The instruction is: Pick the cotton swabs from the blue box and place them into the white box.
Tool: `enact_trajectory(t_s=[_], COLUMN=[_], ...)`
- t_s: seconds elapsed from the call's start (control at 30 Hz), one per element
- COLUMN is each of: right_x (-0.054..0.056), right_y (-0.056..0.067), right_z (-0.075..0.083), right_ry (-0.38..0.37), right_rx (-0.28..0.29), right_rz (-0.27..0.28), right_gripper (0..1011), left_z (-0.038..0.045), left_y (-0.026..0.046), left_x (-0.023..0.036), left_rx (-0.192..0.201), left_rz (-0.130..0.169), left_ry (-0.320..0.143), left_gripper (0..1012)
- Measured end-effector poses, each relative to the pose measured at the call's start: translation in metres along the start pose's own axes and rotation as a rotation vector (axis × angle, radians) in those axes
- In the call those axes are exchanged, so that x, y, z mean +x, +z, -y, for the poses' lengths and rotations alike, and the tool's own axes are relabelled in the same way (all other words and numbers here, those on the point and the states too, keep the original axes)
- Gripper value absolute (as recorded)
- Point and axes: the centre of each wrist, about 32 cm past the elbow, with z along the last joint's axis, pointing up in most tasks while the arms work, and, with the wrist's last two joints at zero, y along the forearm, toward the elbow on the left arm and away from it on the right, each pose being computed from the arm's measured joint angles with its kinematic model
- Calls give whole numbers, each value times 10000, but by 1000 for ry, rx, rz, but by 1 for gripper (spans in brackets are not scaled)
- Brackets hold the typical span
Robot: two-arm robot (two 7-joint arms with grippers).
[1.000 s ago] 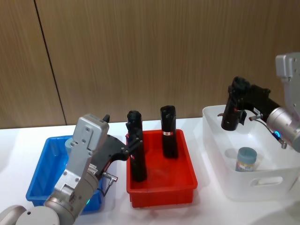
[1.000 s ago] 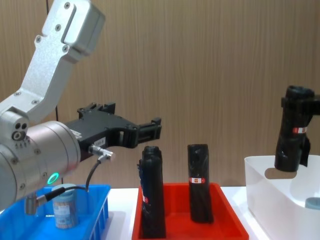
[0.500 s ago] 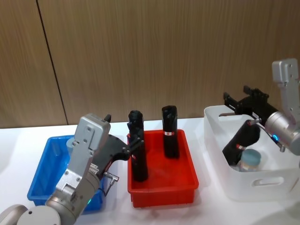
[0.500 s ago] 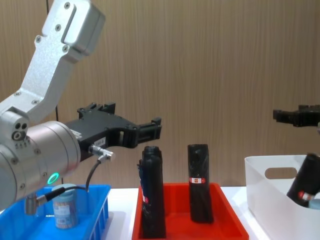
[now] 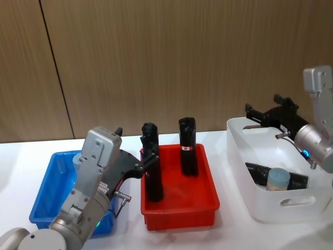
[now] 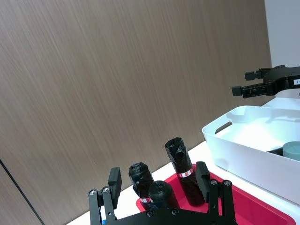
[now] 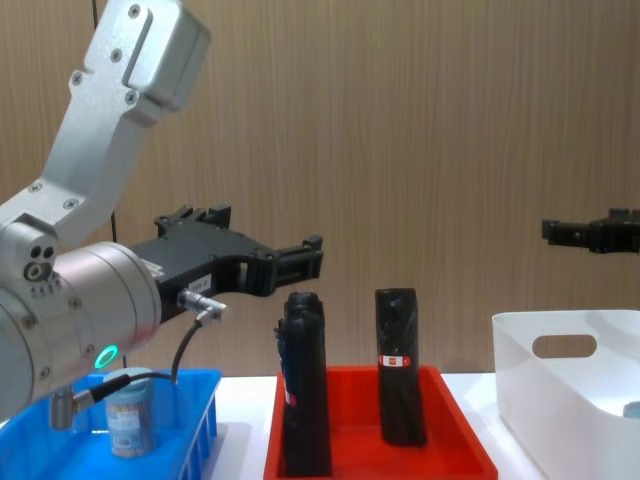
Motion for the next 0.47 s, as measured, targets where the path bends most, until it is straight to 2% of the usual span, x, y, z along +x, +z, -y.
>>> enact_trajectory(t_s=[0.47], right_x=[7], right_y=[-5], right_z=[14], right_ry=[0], right_rx=[7], right_rz=[-5], right_gripper=[1002], left_z=[0], left_y=[0], left_x=[0], left_rx=[0], left_rz=[0], left_ry=[0], left_gripper=[1004])
